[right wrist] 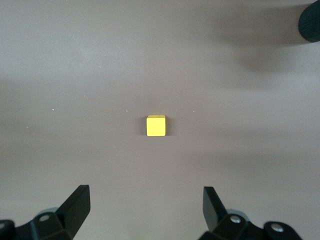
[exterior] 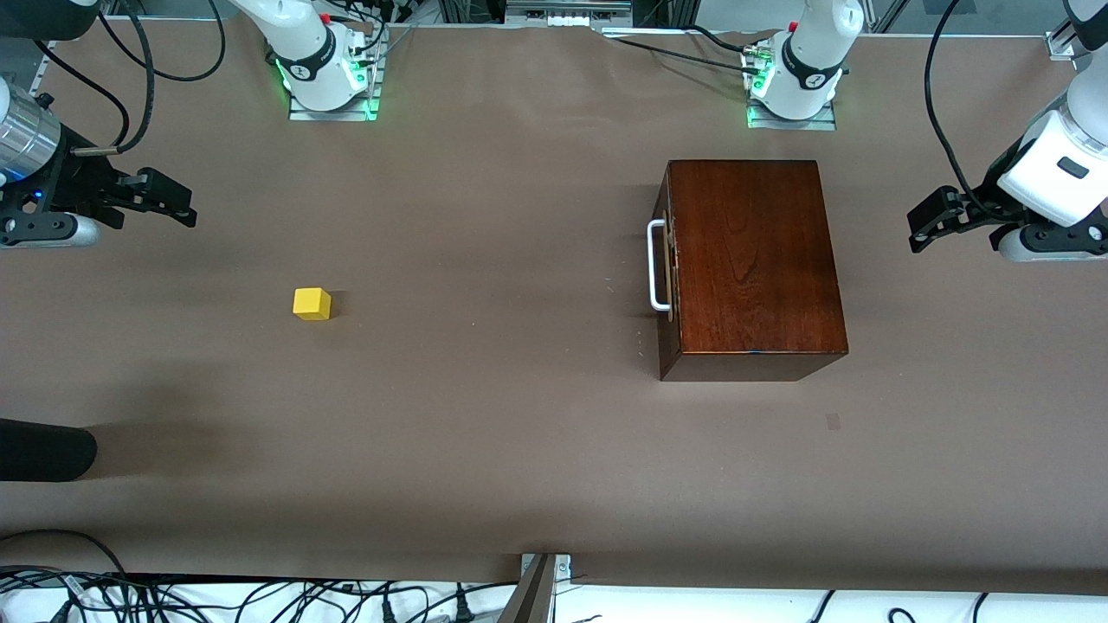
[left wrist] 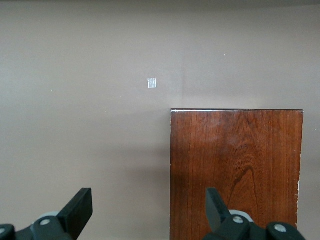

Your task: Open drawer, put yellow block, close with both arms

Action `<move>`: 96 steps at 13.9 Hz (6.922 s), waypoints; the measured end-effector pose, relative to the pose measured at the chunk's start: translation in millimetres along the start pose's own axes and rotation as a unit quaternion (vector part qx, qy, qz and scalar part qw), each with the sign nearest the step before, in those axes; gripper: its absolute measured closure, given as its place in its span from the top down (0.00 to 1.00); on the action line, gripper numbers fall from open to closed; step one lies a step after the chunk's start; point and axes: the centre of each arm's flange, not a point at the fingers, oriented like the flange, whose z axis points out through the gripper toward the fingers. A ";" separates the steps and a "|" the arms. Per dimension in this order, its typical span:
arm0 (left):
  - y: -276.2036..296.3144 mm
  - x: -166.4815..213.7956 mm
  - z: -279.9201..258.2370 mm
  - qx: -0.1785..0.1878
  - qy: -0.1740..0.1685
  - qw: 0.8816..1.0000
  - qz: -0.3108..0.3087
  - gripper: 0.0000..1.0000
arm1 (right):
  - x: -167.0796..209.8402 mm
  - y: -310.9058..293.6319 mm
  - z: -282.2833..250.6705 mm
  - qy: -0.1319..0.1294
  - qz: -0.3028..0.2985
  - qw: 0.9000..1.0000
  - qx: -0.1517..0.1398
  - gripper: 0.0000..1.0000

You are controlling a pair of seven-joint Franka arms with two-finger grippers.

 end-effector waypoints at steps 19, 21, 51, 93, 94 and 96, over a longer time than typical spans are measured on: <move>66.4 -17.1 33.1 0.006 -0.088 0.994 0.063 1.00 | 0.4 0.5 1.3 0.000 0.000 1.000 0.000 1.00; 117.9 -19.8 53.3 0.004 -0.098 0.991 0.092 1.00 | 0.6 0.7 1.6 0.001 0.001 1.000 0.000 1.00; 388.5 -104.6 313.5 0.131 -0.084 0.986 0.065 1.00 | 2.2 2.8 12.2 0.019 0.001 1.000 -0.004 1.00; 500.9 -131.0 302.6 0.078 -0.017 0.997 -0.011 1.00 | 0.3 1.0 9.3 0.038 -0.009 0.999 -0.010 1.00; 506.5 -135.1 294.5 0.070 -0.026 0.997 -0.012 1.00 | 4.3 4.5 21.1 0.038 -0.006 0.999 -0.011 1.00; 514.2 -144.8 279.0 0.074 -0.036 0.997 -0.002 1.00 | 9.2 9.5 38.7 0.037 -0.001 0.999 -0.011 1.00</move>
